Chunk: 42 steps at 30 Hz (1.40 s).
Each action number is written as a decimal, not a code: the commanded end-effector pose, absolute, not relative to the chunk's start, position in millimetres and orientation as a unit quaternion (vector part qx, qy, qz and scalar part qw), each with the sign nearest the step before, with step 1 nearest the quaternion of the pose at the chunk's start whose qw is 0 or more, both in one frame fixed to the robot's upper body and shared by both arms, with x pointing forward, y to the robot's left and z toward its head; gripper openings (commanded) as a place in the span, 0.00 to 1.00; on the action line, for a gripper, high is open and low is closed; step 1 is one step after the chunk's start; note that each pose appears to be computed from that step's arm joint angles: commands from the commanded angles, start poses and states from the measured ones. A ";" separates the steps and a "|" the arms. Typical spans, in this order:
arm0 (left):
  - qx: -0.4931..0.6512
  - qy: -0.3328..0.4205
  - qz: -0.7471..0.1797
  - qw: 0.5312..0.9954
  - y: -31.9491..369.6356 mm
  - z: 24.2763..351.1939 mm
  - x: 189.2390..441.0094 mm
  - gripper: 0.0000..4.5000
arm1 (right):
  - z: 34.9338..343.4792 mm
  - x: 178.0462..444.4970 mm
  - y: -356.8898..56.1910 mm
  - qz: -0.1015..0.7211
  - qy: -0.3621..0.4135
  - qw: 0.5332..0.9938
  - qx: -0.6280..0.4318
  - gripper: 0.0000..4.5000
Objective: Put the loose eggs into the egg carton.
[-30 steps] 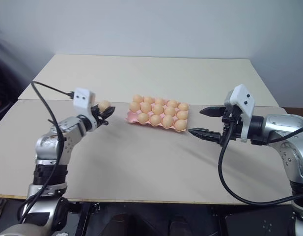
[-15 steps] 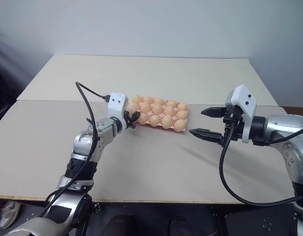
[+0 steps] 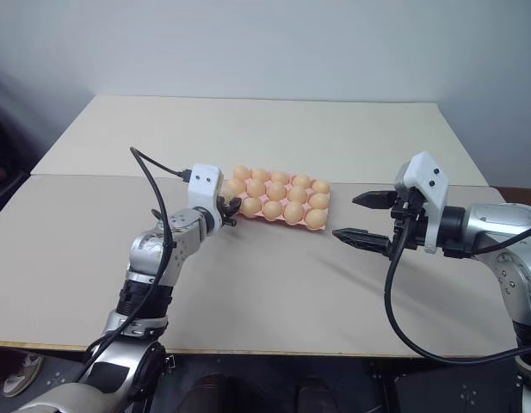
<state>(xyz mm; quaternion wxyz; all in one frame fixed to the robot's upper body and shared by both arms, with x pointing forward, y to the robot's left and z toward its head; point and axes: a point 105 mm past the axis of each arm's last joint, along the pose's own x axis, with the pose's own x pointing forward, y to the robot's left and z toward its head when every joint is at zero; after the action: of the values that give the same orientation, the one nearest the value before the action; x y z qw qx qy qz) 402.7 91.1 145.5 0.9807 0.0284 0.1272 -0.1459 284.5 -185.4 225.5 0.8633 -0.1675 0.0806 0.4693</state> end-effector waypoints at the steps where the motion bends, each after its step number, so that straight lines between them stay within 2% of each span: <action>1: 0.030 0.107 -0.143 0.983 90.3 159.4 402.2 0.39 | 240.5 281.4 -185.4 0.469 0.058 0.862 -0.180 1.00; 9: 0.025 0.101 -0.143 0.984 93.5 169.2 401.7 0.97 | 240.3 281.1 -185.1 0.470 0.058 0.862 -0.179 1.00; 10: 0.022 0.097 -0.146 0.984 93.7 172.7 400.5 0.99 | 240.0 281.1 -184.9 0.470 0.058 0.862 -0.180 1.00; 16: 0.024 0.077 -0.156 0.984 95.3 190.7 392.4 0.99 | 240.4 282.1 -184.3 0.472 0.057 0.861 -0.181 1.00; 20: 0.025 0.046 -0.178 0.983 106.2 214.9 377.7 0.99 | 240.9 283.8 -184.1 0.473 0.055 0.860 -0.182 1.00; 24: 0.040 0.032 -0.241 0.969 141.9 222.9 343.3 0.99 | 238.7 286.5 -189.6 0.467 0.059 0.864 -0.180 1.00; 29: 0.088 0.079 -0.367 0.923 188.9 217.9 277.8 0.99 | 237.9 292.7 -214.7 0.432 0.074 0.880 -0.185 1.00; 32: 0.090 0.094 -0.386 0.913 221.7 227.9 253.1 0.99 | 239.5 291.8 -240.6 0.405 0.091 0.888 -0.197 1.00; 36: 0.097 0.113 -0.365 0.919 260.2 233.1 240.0 0.99 | 239.9 288.5 -276.6 0.365 0.113 0.901 -0.206 1.00; 39: 0.110 0.116 -0.378 0.912 269.2 233.3 232.8 0.99 | 236.4 284.5 -288.3 0.363 0.124 0.902 -0.199 1.00; 42: 0.100 0.111 -0.366 0.919 273.0 233.7 238.6 0.99 | 231.8 285.5 -287.1 0.368 0.124 0.901 -0.195 1.00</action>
<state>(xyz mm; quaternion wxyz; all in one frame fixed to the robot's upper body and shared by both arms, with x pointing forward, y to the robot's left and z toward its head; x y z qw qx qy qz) 237.1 271.5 221.6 0.9156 0.0832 0.1308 -0.3710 286.7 -288.2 217.8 0.9014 -0.1748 0.1509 0.3663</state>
